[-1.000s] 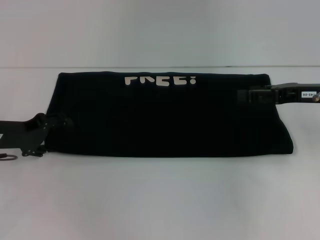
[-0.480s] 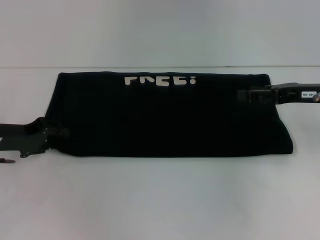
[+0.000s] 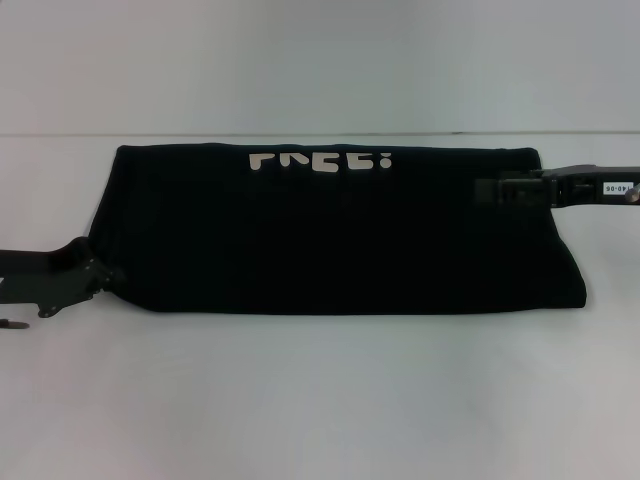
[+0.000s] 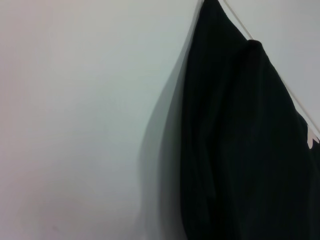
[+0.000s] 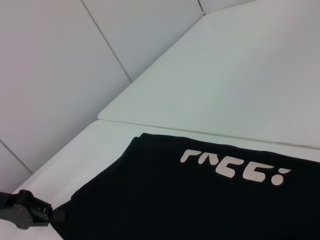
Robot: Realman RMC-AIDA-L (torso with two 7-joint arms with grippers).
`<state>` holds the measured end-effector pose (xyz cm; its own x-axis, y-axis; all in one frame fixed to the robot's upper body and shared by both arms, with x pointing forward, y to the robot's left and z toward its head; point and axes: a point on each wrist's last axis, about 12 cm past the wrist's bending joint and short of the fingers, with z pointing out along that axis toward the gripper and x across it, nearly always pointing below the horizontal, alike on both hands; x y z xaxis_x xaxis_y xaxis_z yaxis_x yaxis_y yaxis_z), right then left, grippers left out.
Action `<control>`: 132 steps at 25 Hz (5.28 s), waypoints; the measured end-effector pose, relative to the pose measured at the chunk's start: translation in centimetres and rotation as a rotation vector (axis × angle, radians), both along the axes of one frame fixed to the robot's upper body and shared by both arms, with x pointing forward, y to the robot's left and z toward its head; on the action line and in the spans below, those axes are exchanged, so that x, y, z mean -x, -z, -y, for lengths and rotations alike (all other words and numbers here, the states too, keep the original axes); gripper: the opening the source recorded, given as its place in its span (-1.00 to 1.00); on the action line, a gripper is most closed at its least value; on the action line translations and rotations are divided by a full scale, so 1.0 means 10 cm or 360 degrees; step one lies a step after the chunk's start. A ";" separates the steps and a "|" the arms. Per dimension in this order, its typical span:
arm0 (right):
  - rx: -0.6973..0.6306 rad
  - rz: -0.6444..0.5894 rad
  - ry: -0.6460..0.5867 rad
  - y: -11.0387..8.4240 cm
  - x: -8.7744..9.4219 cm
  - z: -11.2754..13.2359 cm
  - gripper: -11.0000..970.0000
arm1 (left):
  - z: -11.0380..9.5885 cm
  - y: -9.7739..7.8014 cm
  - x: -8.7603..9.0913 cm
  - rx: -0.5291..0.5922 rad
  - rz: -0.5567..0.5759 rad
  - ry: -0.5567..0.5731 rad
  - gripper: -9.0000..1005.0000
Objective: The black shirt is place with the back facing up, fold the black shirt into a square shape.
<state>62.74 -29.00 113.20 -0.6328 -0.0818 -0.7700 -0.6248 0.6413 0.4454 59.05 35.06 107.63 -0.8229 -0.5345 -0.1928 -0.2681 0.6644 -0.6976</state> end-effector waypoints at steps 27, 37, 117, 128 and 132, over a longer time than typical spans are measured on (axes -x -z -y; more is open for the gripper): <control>-0.0106 0.0034 0.0130 -0.03 -0.05 0.02 0.40 | -0.92 -0.10 0.66 -0.0221 0.0259 -0.0103 -0.82; -0.0109 0.0040 0.0157 -0.02 -0.06 0.03 0.40 | -0.74 -0.43 0.47 -0.0018 0.0415 0.0097 -0.78; 0.0173 -0.0390 0.0206 0.26 0.06 0.16 0.40 | 0.69 -0.28 0.06 0.0250 0.1002 0.0674 0.92; 0.0113 -0.0558 0.0294 0.35 0.03 -0.05 0.40 | 0.78 -0.28 0.28 0.0122 0.1268 0.1227 0.92; 0.0122 -0.0617 0.0301 0.41 0.07 -0.07 0.40 | 0.85 -0.25 0.31 0.0110 0.1293 0.1322 0.90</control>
<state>62.08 -28.31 109.14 -0.8831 0.0155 -0.4688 -0.2894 0.7686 0.5705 55.95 26.56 110.14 -0.5723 0.0815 -0.8160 0.7749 0.3795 -0.5055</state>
